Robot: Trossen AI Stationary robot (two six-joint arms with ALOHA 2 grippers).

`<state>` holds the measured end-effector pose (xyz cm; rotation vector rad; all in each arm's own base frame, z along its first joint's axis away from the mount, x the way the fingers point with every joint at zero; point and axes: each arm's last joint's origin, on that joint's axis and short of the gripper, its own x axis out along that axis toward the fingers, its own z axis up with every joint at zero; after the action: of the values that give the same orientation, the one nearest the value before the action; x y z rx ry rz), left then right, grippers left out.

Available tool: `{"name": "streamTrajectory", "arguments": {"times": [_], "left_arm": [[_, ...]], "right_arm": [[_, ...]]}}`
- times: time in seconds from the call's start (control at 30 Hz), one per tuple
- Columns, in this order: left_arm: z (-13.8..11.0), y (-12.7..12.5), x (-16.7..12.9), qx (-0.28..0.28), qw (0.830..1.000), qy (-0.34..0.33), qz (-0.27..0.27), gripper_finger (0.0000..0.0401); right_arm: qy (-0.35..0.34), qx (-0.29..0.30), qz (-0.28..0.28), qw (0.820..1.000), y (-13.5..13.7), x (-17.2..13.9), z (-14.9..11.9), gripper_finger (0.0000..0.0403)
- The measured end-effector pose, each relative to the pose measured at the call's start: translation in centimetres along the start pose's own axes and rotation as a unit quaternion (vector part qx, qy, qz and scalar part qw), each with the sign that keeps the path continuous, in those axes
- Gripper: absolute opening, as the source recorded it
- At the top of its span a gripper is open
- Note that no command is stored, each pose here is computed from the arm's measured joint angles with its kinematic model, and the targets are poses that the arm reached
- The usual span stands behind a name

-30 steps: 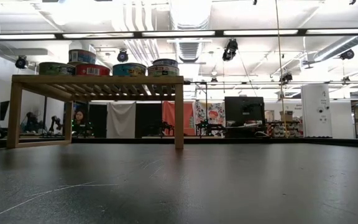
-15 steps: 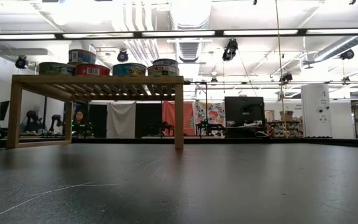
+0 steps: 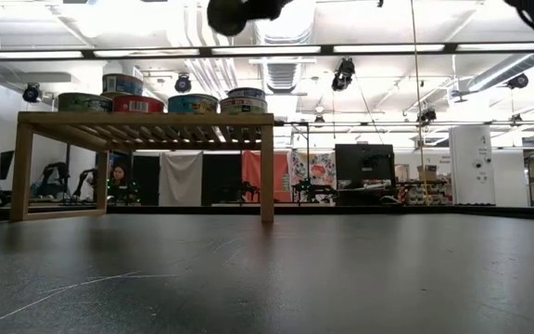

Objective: Stack canned seafood by type on shelf
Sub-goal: Stack the blue pink tuna can on top of the other blue pink tuna can on the shelf

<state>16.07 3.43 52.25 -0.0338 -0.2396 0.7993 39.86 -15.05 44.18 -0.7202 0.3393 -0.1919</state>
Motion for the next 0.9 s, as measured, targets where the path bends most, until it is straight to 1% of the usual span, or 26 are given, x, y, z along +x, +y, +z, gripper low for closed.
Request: {"name": "streamTrajectory", "arguments": {"times": [0.07, 0.2, 0.4, 0.5, 0.6, 0.77, 0.9], "left_arm": [[-0.2, 0.1, -0.2, -0.006, 1.000, 0.010, 0.001, 0.0302], [-0.8, 0.3, -0.3, -0.006, 0.999, 0.039, 0.030, 0.0302], [-2.1, 0.3, -0.3, -0.001, 0.995, 0.087, 0.041, 0.0302], [-2.6, 0.4, -0.4, -0.002, 0.993, 0.105, 0.048, 0.0303], [-2.7, 0.6, -0.5, 0.003, 0.992, 0.110, 0.062, 0.0303], [-2.9, 0.6, -0.5, 0.010, 0.991, 0.116, 0.065, 0.0303], [-3.1, 0.6, -0.4, 0.018, 0.990, 0.122, 0.069, 0.0303]], "right_arm": [[-0.001, -0.031, -0.016, 0.999, 0.1, 1.1, -0.4, 0.0186], [0.004, -0.078, -0.046, 0.996, 0.5, 3.3, -1.3, 0.0186], [0.018, -0.092, -0.058, 0.994, 1.7, 6.3, -2.9, 0.0186], [0.041, -0.112, -0.076, 0.990, 2.1, 7.3, -3.6, 0.0186], [0.060, -0.129, -0.081, 0.987, 2.6, 8.1, -4.2, 0.0186], [0.062, -0.145, -0.078, 0.985, 2.9, 8.4, -4.2, 0.0186], [0.059, -0.145, -0.078, 0.985, 3.0, 8.4, -4.0, 0.0186]]}}
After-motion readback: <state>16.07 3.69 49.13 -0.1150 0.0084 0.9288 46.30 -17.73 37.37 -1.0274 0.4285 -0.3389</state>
